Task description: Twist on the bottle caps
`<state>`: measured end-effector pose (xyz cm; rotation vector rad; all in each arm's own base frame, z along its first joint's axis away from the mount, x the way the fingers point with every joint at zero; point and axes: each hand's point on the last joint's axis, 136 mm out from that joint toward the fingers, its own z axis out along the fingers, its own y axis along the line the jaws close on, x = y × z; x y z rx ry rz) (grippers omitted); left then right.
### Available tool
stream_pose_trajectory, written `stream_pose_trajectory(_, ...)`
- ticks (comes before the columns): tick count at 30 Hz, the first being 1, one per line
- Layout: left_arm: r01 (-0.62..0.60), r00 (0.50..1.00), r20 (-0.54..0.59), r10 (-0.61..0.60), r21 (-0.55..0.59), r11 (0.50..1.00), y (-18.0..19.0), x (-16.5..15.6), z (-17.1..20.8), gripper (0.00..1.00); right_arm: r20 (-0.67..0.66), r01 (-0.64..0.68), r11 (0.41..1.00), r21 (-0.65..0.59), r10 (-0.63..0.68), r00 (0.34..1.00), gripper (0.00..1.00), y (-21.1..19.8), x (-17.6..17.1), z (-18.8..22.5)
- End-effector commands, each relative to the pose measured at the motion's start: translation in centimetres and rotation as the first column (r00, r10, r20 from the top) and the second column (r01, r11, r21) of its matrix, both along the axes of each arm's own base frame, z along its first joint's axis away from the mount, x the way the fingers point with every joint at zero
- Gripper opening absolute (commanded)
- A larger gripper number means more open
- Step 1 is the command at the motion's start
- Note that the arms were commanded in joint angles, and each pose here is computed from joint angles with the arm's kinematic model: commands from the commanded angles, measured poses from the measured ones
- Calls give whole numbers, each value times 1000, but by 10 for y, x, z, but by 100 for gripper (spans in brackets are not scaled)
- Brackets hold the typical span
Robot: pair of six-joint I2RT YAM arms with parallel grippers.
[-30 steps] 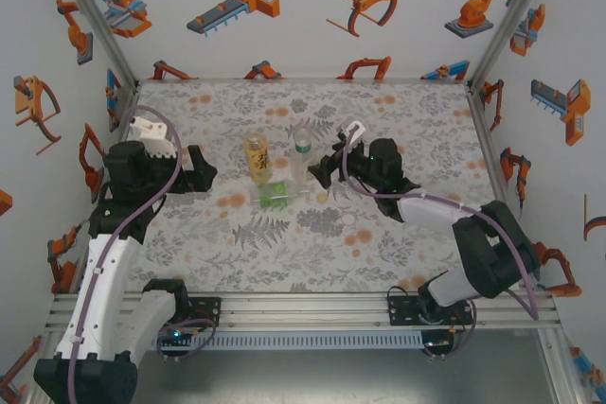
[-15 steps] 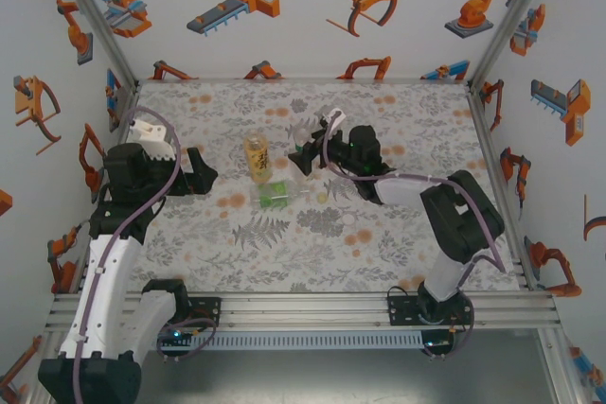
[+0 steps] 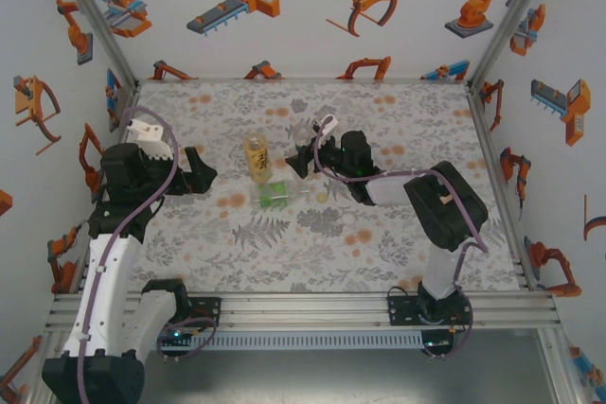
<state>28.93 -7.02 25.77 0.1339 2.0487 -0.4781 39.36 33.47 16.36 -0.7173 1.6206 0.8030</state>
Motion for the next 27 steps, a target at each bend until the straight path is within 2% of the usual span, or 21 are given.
stream_pose_trajectory(1,23,1000,5,-23,-24,999,-4,0,1,97,43,5,999,36,-7,999,72,3,3,12)
stream_pose_trajectory(8,25,1000,10,-24,-25,999,-4,0,2,97,46,13,999,34,-14,999,60,1,1,13)
stream_pose_trajectory(12,19,1000,4,-19,-28,999,-3,0,1,97,55,31,999,39,-33,998,58,-3,0,19)
stream_pose_trajectory(18,98,995,39,-95,-72,993,-18,-6,14,97,68,48,998,40,-50,996,49,-12,-7,36)
stream_pose_trajectory(24,153,982,125,-144,-66,986,-31,-11,26,97,98,64,998,-6,-64,993,45,-27,-22,58)
stream_pose_trajectory(27,242,954,205,-217,-103,965,-50,-20,40,97,96,74,997,-30,-71,993,43,-36,-30,70)
